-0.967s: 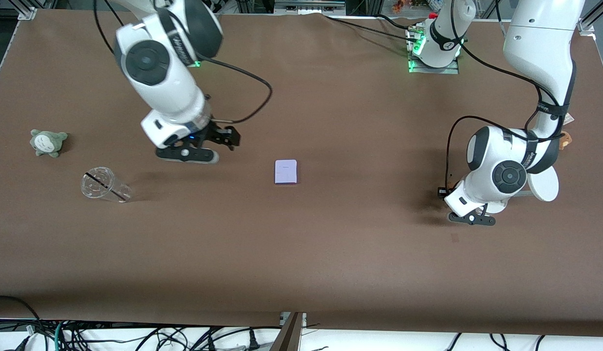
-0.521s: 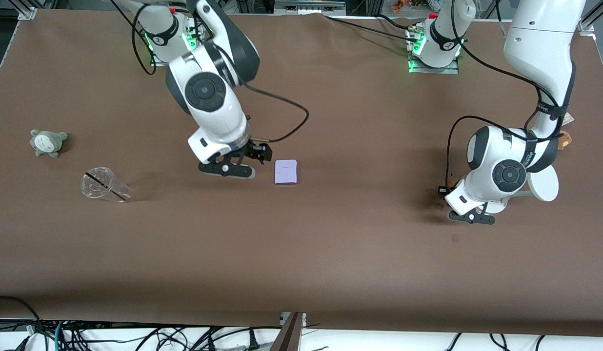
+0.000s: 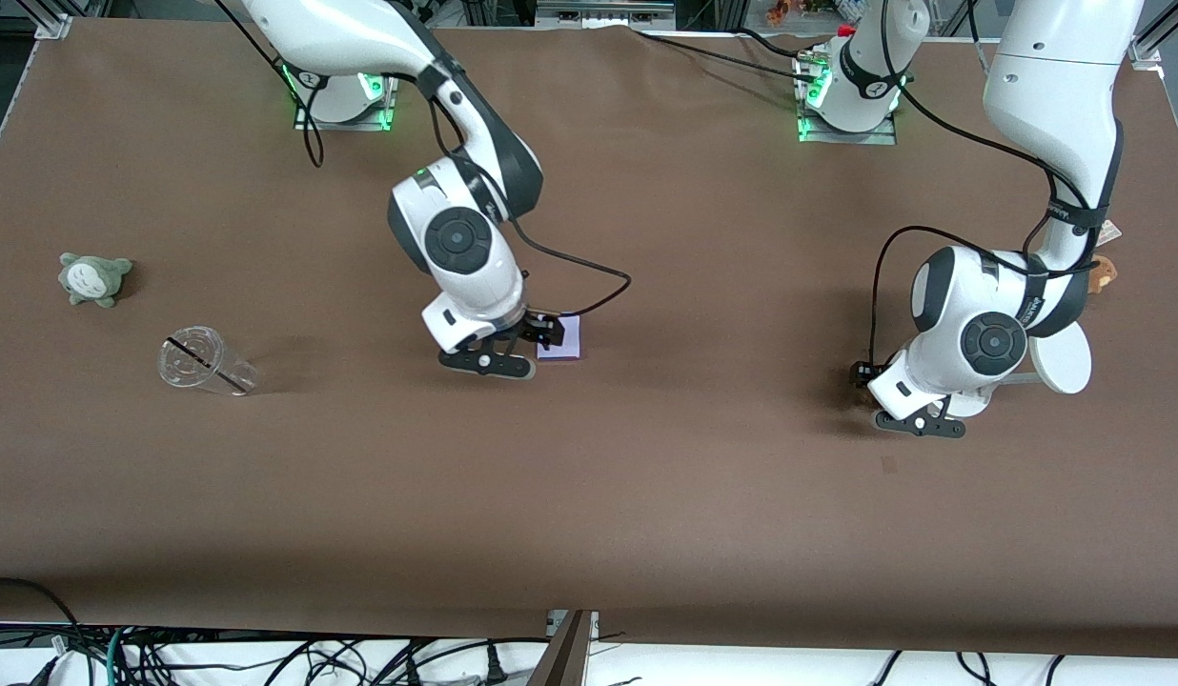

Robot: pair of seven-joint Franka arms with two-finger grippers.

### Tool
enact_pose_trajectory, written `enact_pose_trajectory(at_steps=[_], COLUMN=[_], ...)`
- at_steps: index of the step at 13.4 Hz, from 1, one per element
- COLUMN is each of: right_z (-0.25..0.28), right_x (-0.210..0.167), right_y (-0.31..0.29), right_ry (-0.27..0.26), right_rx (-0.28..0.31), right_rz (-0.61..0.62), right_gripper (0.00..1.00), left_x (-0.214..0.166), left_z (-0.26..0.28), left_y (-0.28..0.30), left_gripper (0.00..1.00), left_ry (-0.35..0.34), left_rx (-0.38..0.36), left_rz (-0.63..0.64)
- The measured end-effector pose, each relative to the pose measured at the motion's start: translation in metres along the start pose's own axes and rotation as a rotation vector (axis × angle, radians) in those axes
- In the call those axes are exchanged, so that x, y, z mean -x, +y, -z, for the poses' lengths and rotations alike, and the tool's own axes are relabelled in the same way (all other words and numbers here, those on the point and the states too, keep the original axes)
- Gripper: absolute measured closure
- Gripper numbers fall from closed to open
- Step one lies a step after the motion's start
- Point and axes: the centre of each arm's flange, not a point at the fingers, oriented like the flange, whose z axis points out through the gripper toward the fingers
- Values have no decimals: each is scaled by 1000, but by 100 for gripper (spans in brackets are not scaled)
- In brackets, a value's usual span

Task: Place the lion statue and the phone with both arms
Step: 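Release the lion with the left gripper while the right gripper grasps the phone, then raise the left gripper back to rest while the right gripper lifts the phone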

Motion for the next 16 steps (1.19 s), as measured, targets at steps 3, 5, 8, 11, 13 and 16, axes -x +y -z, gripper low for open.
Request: enact_pose_trajectory(at_steps=[3, 5, 8, 11, 13, 16], right_z=[-34, -52, -70, -83, -92, -101], right_x=[10, 17, 25, 30, 36, 41], right_y=[-13, -21, -28, -34, -39, -42], right_ry=[6, 13, 14, 21, 27, 33], right_rx=[-5, -12, -13, -20, -26, -16], right_rz=[22, 37, 53, 63, 76, 95], right_gripper=[0, 0, 0, 0, 0, 0], left_x=[-4, -6, -10, -3, 5, 21], left_z=[21, 56, 143, 229, 268, 310], left_y=[2, 0, -12, -22, -25, -27], left_gripper=[0, 0, 0, 0, 0, 0], left_ry=[39, 67, 136, 167, 145, 83], left_rx=[1, -3, -13, -21, -24, -24], left_rz=[-4, 0, 22, 41, 49, 56])
